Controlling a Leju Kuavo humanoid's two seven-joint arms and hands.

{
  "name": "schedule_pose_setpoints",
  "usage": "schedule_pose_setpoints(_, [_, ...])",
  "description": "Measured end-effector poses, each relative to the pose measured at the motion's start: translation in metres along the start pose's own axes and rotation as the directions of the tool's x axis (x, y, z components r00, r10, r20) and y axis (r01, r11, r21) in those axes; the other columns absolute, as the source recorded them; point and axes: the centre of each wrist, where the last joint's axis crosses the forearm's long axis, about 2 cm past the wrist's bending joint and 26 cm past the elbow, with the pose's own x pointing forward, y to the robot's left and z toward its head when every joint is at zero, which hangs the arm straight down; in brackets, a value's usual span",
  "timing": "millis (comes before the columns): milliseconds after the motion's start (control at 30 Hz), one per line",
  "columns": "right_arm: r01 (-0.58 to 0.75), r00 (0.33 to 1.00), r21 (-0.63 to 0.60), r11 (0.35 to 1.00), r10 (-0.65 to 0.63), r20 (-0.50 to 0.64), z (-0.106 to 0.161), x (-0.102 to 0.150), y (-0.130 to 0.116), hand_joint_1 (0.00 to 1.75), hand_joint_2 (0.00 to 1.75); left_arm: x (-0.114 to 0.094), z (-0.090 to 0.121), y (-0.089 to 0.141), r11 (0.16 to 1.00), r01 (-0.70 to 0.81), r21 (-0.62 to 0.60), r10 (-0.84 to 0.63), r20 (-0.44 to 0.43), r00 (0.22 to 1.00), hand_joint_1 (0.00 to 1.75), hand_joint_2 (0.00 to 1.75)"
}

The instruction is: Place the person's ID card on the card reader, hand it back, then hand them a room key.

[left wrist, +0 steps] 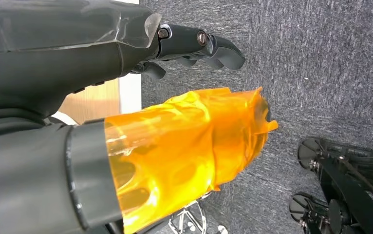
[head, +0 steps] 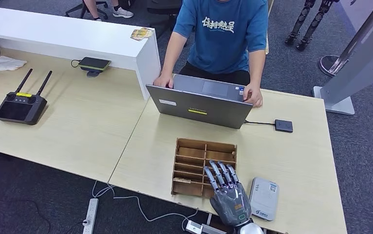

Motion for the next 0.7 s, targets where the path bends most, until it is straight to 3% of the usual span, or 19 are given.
schedule_pose_setpoints(200, [0.000,1.000,0.000,1.000,0.000,0.006,0.0001,-0.0003,0.0000,0.03,1.75,0.0000,0.0000,0.0000,1.000,-0.001,0.001,0.001,0.001,1.000,0.00,0.00])
schedule_pose_setpoints(433, [0.014,1.000,0.001,1.000,-0.014,0.007,0.0000,0.0000,0.0000,0.36,1.75,0.0001,0.0000,0.0000,1.000,-0.005,0.001,0.005,0.003,1.000,0.00,0.00])
schedule_pose_setpoints(500, [0.016,1.000,0.001,1.000,-0.016,0.010,0.0000,0.0000,-0.0001,0.58,1.75,0.0001,0.0000,0.0000,1.000,-0.006,0.002,0.006,0.004,1.000,0.00,0.00])
schedule_pose_setpoints(567, [0.019,1.000,0.001,1.000,-0.019,0.008,0.0000,0.0000,-0.0001,1.13,1.75,0.0001,0.0000,0.0000,1.000,-0.006,0.002,0.006,0.004,1.000,0.00,0.00])
schedule_pose_setpoints(633, [0.023,1.000,0.001,1.000,-0.023,0.007,-0.0001,-0.0001,-0.0003,1.55,1.75,0.0001,0.0000,0.0000,1.000,-0.007,0.002,0.007,0.004,1.000,0.00,0.00])
schedule_pose_setpoints(700, [0.024,1.000,0.000,1.000,-0.024,0.008,-0.0002,-0.0001,-0.0004,1.66,1.75,0.0001,0.0000,0.0000,1.000,-0.007,0.002,0.007,0.005,1.000,0.00,0.00])
